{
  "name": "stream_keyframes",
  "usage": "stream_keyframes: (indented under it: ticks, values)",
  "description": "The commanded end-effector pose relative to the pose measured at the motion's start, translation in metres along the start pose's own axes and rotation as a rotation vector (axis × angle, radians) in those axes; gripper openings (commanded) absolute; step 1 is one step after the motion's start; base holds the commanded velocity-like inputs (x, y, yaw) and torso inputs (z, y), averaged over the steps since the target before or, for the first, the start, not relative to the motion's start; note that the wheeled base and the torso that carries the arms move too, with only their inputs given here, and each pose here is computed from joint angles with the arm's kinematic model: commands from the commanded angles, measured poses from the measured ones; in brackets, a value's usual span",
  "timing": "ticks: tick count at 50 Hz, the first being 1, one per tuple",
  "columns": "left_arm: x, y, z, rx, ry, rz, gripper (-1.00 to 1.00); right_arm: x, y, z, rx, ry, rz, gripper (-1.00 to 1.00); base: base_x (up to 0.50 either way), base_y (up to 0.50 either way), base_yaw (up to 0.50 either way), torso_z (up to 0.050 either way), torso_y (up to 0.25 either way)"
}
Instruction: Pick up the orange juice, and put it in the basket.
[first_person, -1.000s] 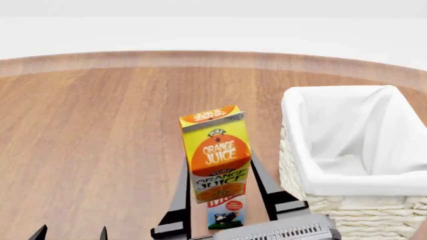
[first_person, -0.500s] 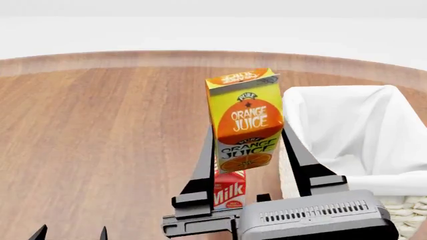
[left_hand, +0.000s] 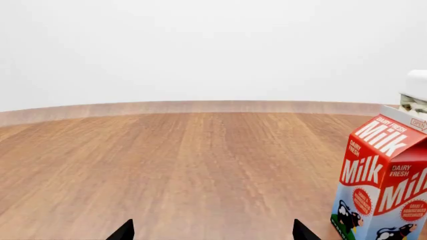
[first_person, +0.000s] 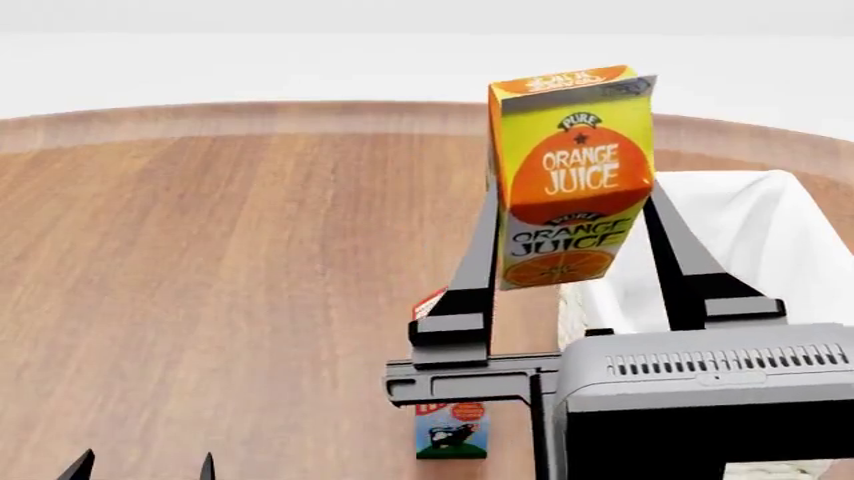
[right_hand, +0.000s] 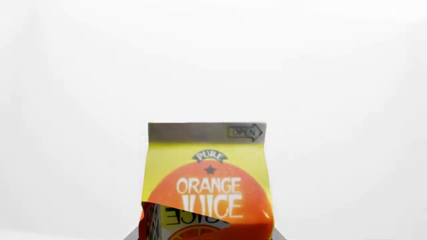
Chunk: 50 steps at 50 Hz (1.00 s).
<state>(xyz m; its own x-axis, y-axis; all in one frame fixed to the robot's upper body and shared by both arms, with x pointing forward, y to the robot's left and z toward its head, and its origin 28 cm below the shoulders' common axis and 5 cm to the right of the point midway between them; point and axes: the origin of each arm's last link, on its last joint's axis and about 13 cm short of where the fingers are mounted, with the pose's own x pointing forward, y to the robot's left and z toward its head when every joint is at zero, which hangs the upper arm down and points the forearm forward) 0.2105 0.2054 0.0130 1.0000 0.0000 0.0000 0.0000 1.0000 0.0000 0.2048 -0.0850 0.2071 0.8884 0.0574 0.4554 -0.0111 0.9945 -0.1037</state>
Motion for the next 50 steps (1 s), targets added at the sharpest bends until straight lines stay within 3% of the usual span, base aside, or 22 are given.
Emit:
stream_keyframes:
  ticks: [1, 25, 42, 50]
  values:
    - [0.0, 0.0, 0.0, 0.0, 0.0, 0.0, 1.0, 0.008, -0.012, 0.005, -0.036, -0.031, -0.051, -1.0, 0.0, 0.0, 0.0, 0.0, 0.0]
    - [0.0, 0.0, 0.0, 0.0, 0.0, 0.0, 1.0, 0.019, -0.032, 0.002, -0.074, -0.015, -0.13, -1.0, 0.0, 0.0, 0.0, 0.0, 0.0]
    - [0.0, 0.0, 0.0, 0.0, 0.0, 0.0, 1.0, 0.027, -0.044, -0.02, -0.115, 0.05, -0.179, -1.0, 0.0, 0.0, 0.0, 0.001, 0.001]
    - [0.0, 0.0, 0.0, 0.0, 0.0, 0.0, 1.0, 0.032, -0.05, -0.035, -0.091, 0.097, -0.206, -1.0, 0.0, 0.0, 0.0, 0.0, 0.001]
